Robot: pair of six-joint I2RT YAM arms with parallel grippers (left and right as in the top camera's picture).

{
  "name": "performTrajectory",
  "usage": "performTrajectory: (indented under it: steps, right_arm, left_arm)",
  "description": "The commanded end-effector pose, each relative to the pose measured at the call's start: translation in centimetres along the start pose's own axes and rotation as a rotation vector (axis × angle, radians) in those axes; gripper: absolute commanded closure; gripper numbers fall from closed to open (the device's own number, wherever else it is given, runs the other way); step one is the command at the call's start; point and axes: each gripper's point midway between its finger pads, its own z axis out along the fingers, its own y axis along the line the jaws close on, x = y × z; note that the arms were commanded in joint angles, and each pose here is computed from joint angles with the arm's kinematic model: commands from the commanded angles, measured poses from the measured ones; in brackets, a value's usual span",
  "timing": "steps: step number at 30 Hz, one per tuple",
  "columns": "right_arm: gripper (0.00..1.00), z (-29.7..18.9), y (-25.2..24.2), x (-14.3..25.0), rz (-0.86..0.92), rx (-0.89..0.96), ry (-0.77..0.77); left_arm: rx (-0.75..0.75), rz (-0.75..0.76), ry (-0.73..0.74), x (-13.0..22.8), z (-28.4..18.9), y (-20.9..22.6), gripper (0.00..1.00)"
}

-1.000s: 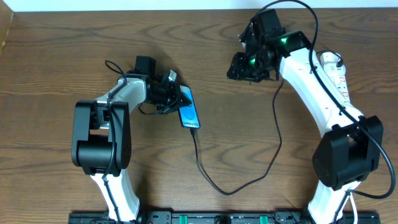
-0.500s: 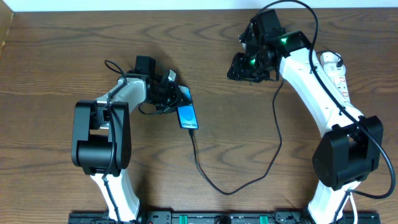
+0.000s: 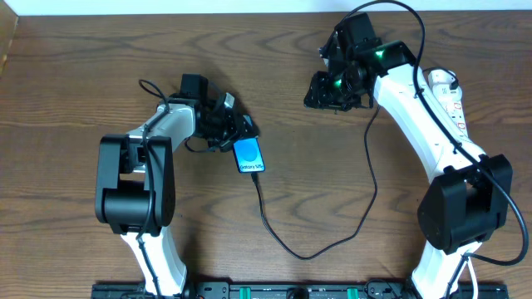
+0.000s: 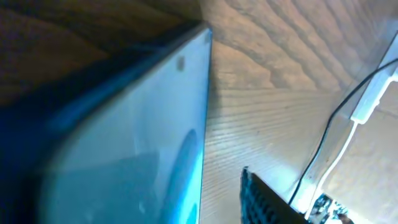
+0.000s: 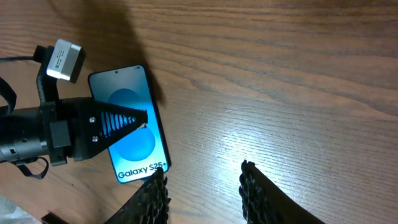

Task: Plug charger to phone and switch on socket
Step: 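Lower the phone flat onto the table with the left gripper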

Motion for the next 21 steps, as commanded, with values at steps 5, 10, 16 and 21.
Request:
performTrajectory:
  steps: [5, 10, 16, 21]
  right_arm:
    - [0.62, -1.5, 1.0, -0.3, -0.038, -0.009, -0.038]
    - [0.62, -1.5, 1.0, -0.3, -0.038, -0.009, -0.038]
    - [0.6, -1.5, 1.1, -0.4, -0.039, -0.009, -0.039]
    - [0.59, -1.5, 1.0, -0.3, -0.05, -0.008, -0.038]
  left_arm:
    - [-0.086, 0.003, -0.035, -0.5, -0.2, 1.5, 0.45]
    - [-0.153, -0.01, -0.055, -0.8, -0.5, 2.6, 0.4]
    - [-0.186, -0.016, -0.062, -0.8, -0.7, 3.1, 0.38]
    - [-0.289, -0.03, -0.078, -0.8, -1.3, 4.8, 0.37]
